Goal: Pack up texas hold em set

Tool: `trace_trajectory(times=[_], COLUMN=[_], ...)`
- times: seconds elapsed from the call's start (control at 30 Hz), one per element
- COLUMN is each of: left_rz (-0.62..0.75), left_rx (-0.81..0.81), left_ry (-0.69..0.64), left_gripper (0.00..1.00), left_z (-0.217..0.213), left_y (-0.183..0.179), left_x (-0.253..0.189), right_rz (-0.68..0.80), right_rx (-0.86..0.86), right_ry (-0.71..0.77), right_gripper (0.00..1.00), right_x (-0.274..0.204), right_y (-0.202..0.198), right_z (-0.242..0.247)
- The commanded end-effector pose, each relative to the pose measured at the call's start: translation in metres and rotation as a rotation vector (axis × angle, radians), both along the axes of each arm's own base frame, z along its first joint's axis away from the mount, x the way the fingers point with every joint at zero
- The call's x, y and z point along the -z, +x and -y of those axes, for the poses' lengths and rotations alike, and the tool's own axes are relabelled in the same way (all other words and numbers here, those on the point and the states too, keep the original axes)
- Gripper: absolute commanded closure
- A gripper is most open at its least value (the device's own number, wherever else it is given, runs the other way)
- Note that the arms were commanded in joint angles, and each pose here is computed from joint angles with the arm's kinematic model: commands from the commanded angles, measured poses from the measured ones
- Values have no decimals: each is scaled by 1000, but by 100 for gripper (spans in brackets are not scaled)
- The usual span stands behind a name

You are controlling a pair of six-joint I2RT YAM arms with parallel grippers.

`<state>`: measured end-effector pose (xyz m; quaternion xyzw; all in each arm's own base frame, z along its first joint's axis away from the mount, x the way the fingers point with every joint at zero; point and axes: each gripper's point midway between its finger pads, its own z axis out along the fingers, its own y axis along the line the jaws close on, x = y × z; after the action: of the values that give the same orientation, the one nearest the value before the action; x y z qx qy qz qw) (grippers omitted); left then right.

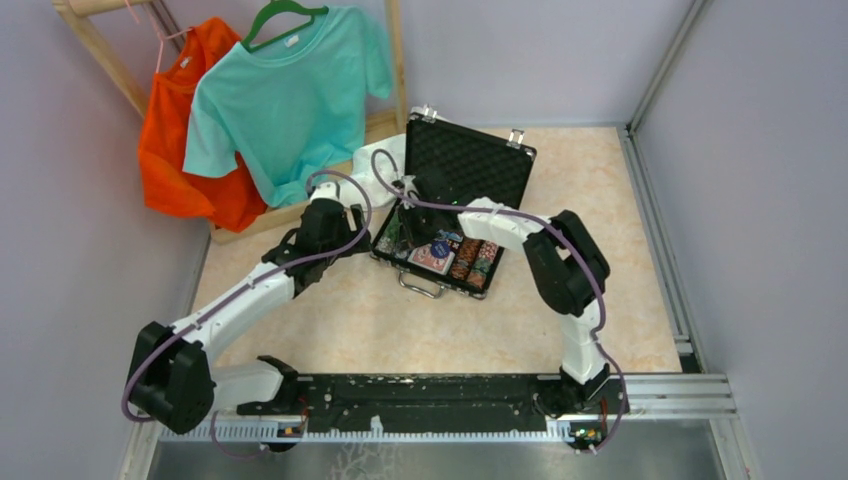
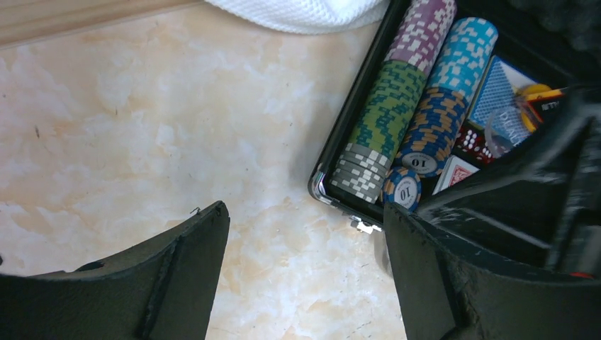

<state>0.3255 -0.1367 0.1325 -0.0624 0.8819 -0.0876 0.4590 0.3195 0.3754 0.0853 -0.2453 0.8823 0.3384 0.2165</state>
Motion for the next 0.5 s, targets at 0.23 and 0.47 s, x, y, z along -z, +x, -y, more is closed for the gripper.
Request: trace_trajectory(times=[0.23, 0.47], left_rz=[68, 67], left_rx=[23, 29], left_ry=[-77, -72], left_gripper=[14, 14], left_z=[12, 12], left_y=[7, 7], left_x=[-18, -17], right_rz=[32, 43], right_rx=[-10, 8], right_ry=[-44, -101], right_gripper=[100, 100], right_x=[10, 22], right_y=[3, 6], right_z=[-24, -15])
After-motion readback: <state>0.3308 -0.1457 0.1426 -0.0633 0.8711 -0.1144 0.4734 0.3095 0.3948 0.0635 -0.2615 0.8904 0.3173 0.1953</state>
